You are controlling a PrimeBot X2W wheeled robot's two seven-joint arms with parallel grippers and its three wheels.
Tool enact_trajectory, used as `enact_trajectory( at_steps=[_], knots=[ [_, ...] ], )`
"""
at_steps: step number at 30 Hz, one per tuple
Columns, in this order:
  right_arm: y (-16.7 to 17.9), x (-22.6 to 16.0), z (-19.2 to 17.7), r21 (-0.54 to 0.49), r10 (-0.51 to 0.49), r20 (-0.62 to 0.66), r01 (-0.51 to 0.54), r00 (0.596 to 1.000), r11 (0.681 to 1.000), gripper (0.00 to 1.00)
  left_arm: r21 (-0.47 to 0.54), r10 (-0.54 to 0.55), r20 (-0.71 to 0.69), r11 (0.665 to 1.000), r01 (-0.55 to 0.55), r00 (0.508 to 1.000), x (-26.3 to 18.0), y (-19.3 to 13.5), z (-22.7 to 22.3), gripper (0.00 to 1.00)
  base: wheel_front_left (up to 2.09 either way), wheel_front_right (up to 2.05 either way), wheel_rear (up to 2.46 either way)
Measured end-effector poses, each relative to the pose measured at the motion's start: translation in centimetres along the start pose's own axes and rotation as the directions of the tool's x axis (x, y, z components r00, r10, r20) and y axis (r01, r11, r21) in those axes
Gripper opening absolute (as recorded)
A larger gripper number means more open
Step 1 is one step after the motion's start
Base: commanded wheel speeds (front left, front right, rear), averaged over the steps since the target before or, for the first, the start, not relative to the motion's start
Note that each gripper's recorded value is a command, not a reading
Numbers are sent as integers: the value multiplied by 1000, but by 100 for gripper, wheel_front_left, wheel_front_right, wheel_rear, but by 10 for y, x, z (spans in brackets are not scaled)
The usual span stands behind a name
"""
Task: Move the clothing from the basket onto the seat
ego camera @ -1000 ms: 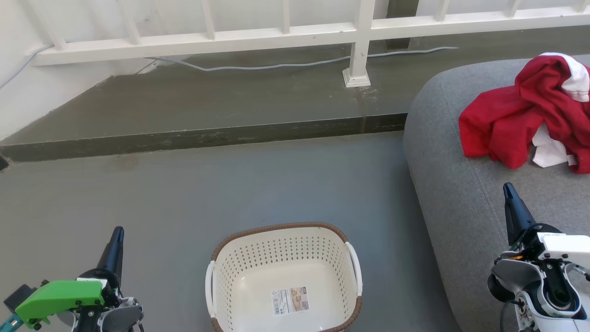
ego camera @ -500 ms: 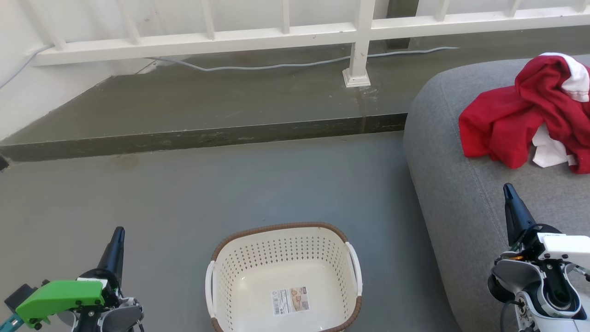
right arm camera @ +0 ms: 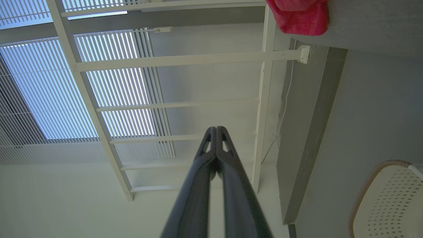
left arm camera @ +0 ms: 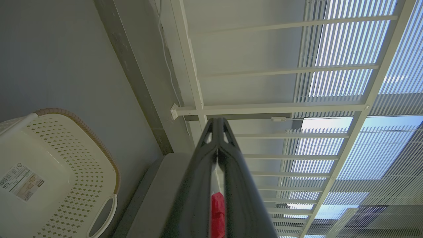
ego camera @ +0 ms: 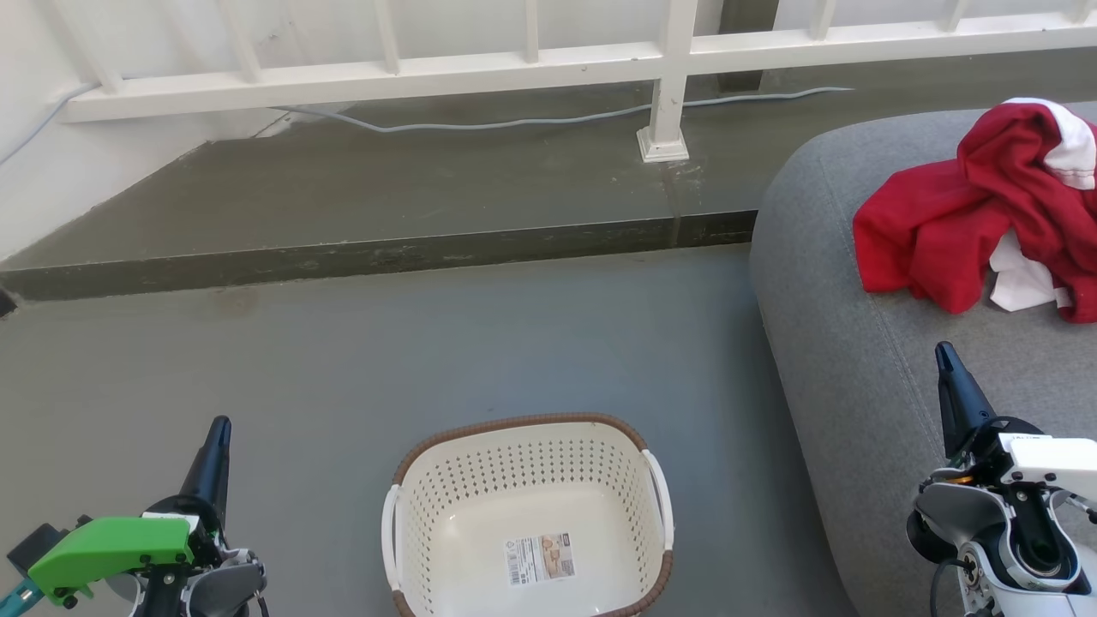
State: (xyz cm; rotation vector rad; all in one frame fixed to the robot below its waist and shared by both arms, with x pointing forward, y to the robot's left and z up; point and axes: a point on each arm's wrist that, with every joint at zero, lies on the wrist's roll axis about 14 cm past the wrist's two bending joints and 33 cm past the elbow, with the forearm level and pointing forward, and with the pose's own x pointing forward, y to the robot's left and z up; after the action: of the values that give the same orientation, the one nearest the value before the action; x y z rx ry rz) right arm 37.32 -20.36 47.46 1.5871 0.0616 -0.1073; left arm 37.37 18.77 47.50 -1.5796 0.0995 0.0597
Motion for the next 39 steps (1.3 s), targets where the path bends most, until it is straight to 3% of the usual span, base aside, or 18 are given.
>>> enact_trajectory(
  at_steps=[39],
  knots=[
    [0,0,1,1,3,2,-3,1000,1000,0,-2,-1,2,1000,1,1000,0,0,0,0,0,0,0]
  ],
)
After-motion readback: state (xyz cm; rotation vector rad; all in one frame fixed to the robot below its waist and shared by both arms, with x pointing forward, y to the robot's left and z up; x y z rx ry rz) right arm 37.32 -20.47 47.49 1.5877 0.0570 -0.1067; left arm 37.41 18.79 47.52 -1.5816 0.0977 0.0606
